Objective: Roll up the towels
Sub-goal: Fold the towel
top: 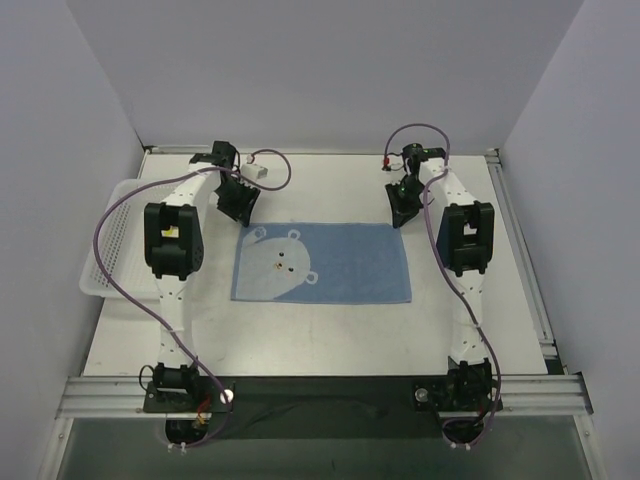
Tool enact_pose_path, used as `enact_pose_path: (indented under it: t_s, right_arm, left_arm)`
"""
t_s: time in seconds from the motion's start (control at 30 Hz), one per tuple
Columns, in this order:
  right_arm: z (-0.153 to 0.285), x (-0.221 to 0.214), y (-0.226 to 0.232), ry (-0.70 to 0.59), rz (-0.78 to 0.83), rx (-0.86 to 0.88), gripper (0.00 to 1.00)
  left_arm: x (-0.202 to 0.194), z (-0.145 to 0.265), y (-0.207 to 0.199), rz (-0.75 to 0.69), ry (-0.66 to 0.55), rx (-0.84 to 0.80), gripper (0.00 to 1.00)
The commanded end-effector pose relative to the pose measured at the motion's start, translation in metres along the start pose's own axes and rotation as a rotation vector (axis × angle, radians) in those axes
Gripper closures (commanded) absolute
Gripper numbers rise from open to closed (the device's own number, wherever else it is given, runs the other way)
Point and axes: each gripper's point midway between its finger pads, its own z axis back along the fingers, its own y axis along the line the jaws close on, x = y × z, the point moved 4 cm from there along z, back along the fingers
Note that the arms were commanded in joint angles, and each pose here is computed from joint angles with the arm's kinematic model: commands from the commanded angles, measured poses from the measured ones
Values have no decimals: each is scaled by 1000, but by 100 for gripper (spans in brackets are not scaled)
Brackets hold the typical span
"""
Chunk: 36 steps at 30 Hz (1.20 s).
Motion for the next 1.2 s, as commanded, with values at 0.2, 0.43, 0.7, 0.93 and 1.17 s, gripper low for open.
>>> enact_pose_path:
  t_s: [0.2,0.43,0.7,0.93,1.17]
  right_arm:
    - [-3,-16,6,75,28,5,100]
    - [10,-10,3,35,35,8,100]
    - [38,7,-19,-65,31,-22,100]
    - [76,17,-19,-163,45,-29,100]
    - [104,-7,-4,-169,73,9,100]
  left_arm:
    - [-4,-4,-5,-2,5,-63,56]
    - [-4,4,-11,-1,-15,-89,88]
    - [21,25,-5,19,-101,-64,100]
    - [36,57,-6,9,-190,-73,100]
    - [15,85,-21,-78,-209,-123,100]
